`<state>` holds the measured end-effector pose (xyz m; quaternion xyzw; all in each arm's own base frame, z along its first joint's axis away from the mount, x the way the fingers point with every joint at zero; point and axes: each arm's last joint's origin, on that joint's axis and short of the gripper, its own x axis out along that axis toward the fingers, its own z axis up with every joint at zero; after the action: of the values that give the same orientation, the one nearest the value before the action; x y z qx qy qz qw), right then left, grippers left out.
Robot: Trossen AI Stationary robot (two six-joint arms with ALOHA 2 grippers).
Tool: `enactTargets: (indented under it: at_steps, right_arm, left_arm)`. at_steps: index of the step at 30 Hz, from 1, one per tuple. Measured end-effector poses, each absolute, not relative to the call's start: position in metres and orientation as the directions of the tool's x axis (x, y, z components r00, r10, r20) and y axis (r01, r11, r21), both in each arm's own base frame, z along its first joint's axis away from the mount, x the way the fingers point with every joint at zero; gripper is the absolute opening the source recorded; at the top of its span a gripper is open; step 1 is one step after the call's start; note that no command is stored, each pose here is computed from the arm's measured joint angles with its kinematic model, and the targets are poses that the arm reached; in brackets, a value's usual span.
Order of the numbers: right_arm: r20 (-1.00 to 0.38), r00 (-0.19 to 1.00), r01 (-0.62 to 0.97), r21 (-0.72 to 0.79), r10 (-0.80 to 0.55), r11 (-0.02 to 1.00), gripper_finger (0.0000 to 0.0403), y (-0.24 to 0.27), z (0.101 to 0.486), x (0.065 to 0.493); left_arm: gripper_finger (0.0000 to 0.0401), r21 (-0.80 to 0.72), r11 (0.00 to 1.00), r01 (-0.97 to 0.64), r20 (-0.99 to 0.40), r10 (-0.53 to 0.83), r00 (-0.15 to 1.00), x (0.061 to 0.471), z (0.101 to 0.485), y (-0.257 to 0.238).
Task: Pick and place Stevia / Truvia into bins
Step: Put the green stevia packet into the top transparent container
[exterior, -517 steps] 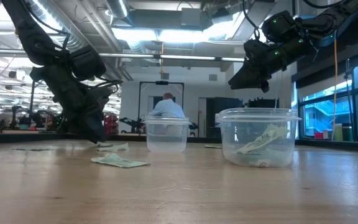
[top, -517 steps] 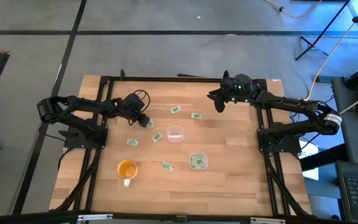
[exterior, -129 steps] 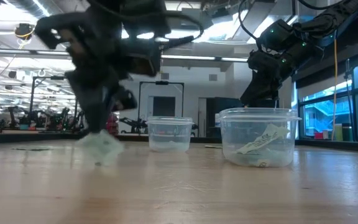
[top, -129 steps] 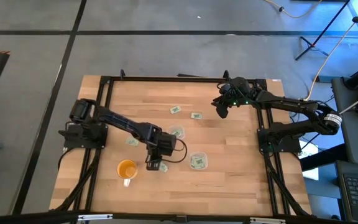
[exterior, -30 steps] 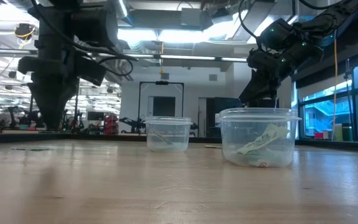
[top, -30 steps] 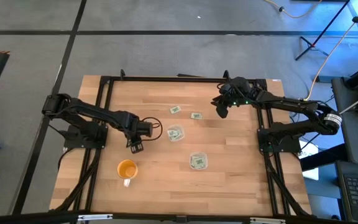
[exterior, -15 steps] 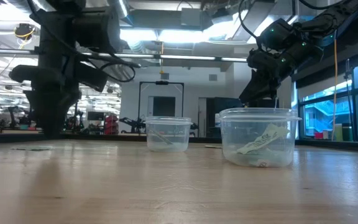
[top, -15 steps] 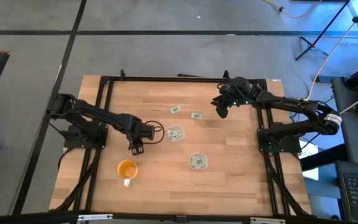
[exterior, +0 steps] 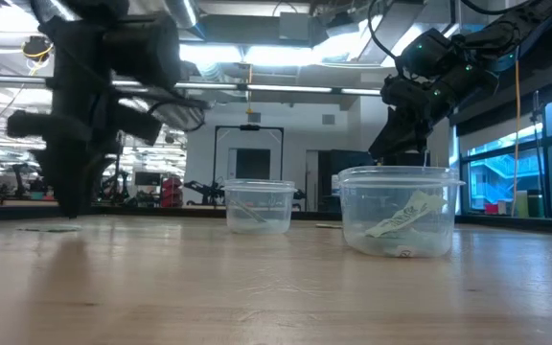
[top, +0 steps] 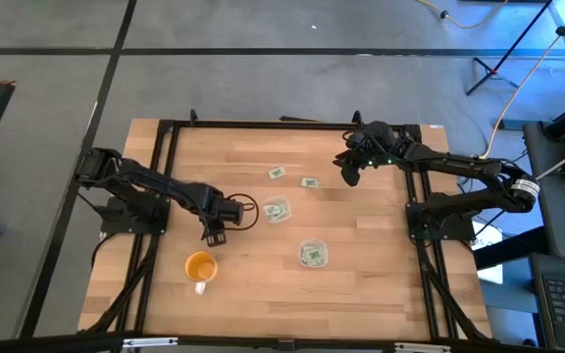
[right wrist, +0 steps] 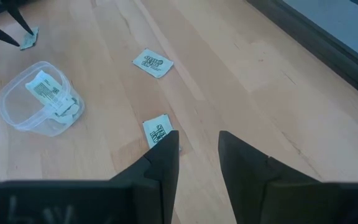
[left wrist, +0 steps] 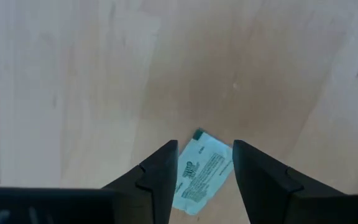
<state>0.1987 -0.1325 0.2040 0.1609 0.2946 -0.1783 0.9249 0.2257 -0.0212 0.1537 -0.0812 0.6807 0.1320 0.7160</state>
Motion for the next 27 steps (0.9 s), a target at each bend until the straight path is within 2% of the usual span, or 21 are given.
enactTargets:
  at_steps: [8, 27]
  right_arm:
    - [-0.602, 0.763, 0.425, 0.193, -0.235, 0.885, 0.0116, -0.133, 0.204, 0.199]
    - [-0.602, 0.763, 0.424, 0.193, -0.235, 0.885, 0.0116, -0.133, 0.204, 0.199]
  left_arm:
    - [0.0135, 0.023, 0.941, -0.338, -0.998, 0.043, 0.051, 0.215, 0.134, -0.021]
    - [0.0084, 0.008, 0.951, -0.310, -0.999, 0.023, 0.047, 0.214, 0.133, -0.022]
